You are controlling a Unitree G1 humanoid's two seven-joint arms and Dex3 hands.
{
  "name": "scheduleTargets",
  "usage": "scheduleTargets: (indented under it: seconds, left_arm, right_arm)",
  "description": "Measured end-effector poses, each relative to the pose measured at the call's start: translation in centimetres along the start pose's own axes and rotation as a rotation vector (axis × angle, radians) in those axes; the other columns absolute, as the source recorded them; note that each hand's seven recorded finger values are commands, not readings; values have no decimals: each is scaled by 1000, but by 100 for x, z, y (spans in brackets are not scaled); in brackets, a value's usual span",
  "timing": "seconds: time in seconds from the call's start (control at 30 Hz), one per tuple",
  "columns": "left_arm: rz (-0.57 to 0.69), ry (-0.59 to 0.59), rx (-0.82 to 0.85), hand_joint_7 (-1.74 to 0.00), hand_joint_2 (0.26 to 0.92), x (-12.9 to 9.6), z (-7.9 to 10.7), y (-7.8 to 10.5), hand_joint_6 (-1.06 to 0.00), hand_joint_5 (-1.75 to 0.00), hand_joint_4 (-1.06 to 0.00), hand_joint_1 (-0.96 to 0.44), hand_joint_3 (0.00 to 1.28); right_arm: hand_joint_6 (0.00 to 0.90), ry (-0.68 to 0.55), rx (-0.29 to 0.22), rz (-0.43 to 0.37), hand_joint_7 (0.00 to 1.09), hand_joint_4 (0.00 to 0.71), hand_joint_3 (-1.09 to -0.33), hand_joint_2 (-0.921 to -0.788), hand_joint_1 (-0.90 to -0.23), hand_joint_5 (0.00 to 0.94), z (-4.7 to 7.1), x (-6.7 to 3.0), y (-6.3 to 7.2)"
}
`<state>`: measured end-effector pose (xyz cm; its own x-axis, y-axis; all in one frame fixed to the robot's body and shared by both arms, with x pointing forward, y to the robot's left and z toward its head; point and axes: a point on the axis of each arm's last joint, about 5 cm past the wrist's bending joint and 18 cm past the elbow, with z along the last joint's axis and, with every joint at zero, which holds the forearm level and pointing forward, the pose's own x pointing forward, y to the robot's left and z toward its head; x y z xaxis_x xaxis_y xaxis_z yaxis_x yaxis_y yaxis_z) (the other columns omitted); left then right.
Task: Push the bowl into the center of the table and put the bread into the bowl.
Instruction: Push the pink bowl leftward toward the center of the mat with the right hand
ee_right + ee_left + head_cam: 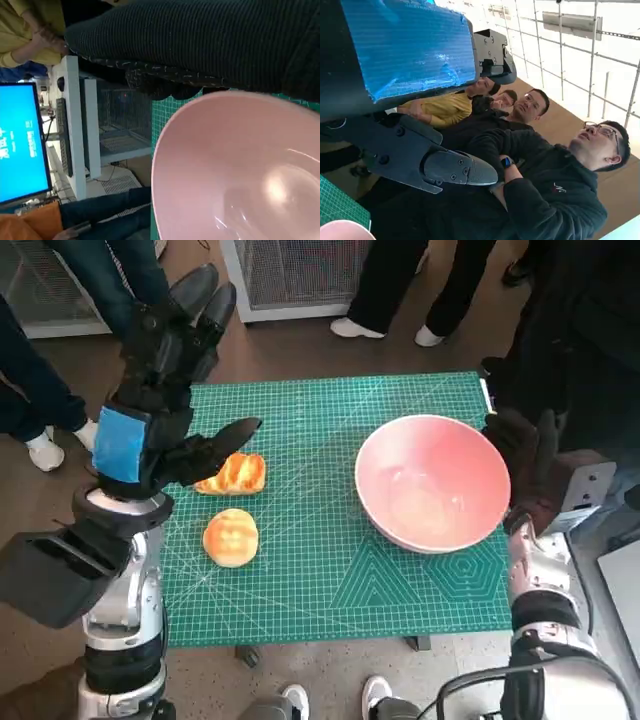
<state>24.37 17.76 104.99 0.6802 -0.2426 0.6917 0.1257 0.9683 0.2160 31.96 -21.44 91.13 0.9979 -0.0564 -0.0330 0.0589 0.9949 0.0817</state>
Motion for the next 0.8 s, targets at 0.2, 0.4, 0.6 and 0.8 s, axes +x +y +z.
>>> scheduleTargets:
  seconds: [0.2,0.4,0.6,0.8]
  left_arm:
    - [3,1,0,-591,921,0,-1,-1,-5,0,-253,-409,220]
    - [3,2,1,-594,921,0,-1,1,-4,0,-253,-419,218]
    - [5,2,4,-594,921,-2,1,10,-5,-1,-254,-428,215]
    - [8,2,7,-592,921,-4,3,20,-6,-1,-255,-427,214]
  right_arm:
    - [330,8,20,25,260,353,-824,-921,-569,1,-39,-1,90]
    - [328,13,37,48,247,341,-825,-921,-577,0,-67,-2,164]
    - [332,20,54,68,238,337,-837,-921,-572,0,-98,-5,248]
    - [336,22,69,87,231,348,-838,-921,-571,6,-112,-1,336]
